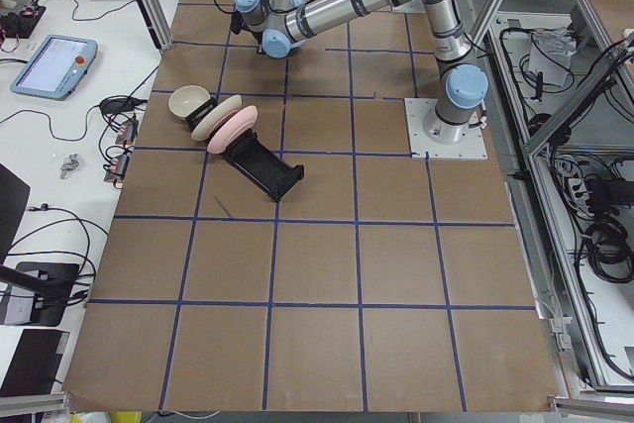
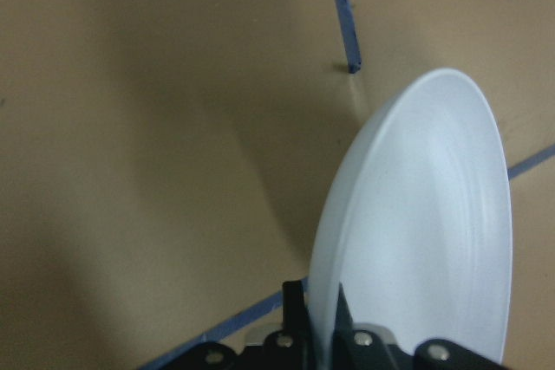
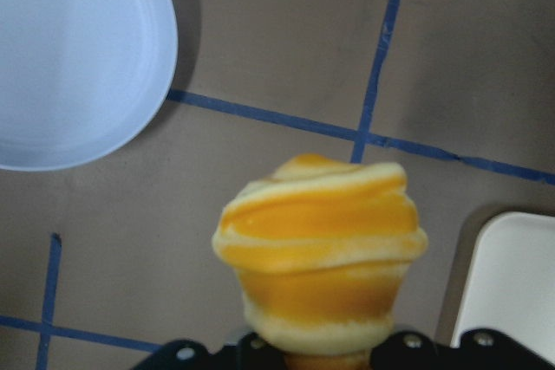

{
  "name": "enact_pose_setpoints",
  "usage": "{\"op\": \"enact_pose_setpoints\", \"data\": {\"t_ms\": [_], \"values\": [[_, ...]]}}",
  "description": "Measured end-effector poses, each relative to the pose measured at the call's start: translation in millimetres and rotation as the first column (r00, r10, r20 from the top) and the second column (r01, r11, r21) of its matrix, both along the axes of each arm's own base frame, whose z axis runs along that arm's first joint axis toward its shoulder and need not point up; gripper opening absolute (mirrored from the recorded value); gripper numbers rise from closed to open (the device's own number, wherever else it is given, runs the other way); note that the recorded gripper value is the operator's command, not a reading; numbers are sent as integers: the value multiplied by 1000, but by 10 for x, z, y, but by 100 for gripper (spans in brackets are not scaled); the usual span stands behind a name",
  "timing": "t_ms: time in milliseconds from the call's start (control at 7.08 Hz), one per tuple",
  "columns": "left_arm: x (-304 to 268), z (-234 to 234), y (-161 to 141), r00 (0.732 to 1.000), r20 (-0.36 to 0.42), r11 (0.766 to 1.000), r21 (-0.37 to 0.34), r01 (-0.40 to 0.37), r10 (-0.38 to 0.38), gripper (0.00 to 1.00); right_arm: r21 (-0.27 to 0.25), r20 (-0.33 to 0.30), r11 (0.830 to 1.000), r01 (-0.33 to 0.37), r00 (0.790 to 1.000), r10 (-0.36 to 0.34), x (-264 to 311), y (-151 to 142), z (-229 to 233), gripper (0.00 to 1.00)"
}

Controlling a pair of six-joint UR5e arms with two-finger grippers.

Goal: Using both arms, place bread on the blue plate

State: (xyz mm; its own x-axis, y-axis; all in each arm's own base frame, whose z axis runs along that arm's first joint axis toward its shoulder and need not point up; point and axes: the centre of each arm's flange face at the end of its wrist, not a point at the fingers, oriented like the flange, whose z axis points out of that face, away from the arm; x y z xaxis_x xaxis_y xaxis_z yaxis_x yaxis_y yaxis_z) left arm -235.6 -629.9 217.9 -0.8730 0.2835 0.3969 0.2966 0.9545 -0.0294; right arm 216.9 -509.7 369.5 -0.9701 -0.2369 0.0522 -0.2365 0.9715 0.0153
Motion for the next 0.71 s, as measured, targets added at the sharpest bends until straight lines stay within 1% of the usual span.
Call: {"op": "enact_pose_setpoints", "data": {"t_ms": [141, 282, 424, 565, 706], "values": [[-87, -73, -12, 1000, 1, 1000, -12, -2, 2, 99, -22, 3, 1000, -9, 1000, 9, 365, -110, -305, 3], [-90, -39, -27, 1000, 3, 1000, -25, -15, 15, 100, -36, 8, 999, -13, 1000, 13, 626, -174, -536, 3], [28, 104, -53, 999, 7, 998, -42, -43, 43, 100, -41, 12, 999, -14, 1000, 15, 747, -204, -659, 3], [328, 319, -81, 996, 18, 995, -49, -90, 91, 100, -44, 15, 999, -15, 1000, 15, 791, -217, -707, 3], [716, 561, -70, 988, 38, 989, -31, -147, 148, 100, -46, 16, 999, -14, 1000, 14, 812, -229, -736, 3]]}}
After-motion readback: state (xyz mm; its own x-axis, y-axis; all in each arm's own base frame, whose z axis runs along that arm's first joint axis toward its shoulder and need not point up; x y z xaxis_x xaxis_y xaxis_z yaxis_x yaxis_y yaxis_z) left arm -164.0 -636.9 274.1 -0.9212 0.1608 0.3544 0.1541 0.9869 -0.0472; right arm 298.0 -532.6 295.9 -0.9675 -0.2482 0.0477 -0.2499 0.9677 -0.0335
